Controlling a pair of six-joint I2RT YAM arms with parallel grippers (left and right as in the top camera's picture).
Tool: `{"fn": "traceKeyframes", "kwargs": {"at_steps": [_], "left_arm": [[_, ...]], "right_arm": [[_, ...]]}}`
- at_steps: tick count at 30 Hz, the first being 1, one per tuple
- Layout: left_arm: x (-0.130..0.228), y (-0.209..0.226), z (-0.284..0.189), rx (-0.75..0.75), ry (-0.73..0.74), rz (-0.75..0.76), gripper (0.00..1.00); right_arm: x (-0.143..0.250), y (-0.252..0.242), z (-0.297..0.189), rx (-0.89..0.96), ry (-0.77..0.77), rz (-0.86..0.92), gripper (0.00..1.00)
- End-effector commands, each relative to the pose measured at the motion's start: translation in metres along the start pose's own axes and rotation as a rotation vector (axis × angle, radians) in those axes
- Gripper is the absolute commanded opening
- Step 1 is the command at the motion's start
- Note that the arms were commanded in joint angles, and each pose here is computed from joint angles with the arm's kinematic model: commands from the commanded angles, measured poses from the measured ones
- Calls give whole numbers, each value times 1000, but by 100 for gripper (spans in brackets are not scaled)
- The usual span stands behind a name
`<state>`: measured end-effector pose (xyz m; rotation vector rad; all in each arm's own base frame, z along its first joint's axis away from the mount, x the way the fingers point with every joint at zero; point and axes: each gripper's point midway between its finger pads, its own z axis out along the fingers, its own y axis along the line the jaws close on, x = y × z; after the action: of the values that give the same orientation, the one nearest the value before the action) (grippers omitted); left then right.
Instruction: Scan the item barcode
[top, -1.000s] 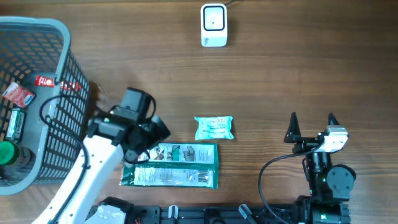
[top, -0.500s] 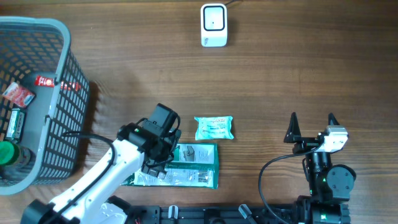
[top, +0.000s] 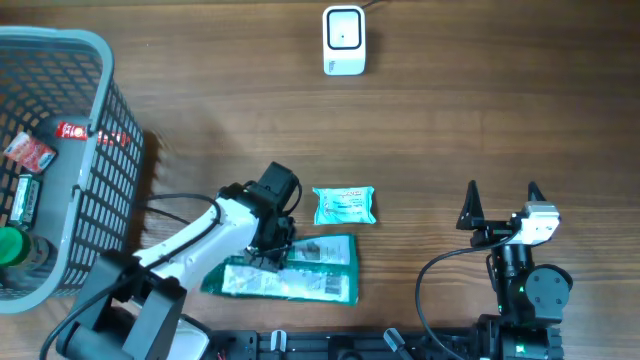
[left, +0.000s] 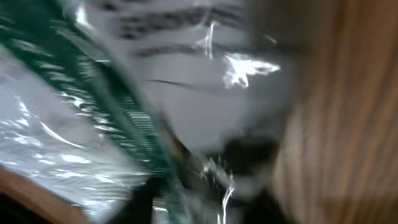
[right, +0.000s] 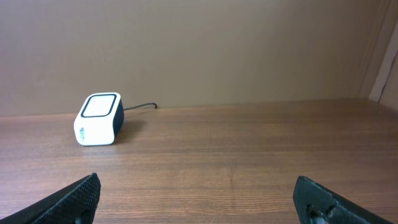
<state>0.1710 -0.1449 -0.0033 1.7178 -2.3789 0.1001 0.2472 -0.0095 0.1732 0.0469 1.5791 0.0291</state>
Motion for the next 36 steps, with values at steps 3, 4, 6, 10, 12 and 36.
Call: {"fn": "traceKeyframes", "kwargs": {"at_steps": [3, 4, 6, 10, 12, 36], "left_arm": [[-1, 17, 15, -69, -30, 16, 4], [-2, 16, 15, -62, -40, 17, 4], [-4, 11, 13, -40, -49, 26, 4], [-12, -31, -17, 104, -92, 158, 4], [-17, -53, -40, 189, -122, 203, 4], [-46, -156, -96, 517, -200, 207, 24]], "right_arm": [[-1, 3, 0, -15, -5, 5, 100], [-1, 3, 0, -15, -5, 5, 100], [-1, 3, 0, -15, -5, 5, 100], [-1, 3, 0, -15, -5, 6, 100], [-1, 3, 0, -15, -5, 5, 100], [-1, 3, 0, -15, -5, 6, 100]]}}
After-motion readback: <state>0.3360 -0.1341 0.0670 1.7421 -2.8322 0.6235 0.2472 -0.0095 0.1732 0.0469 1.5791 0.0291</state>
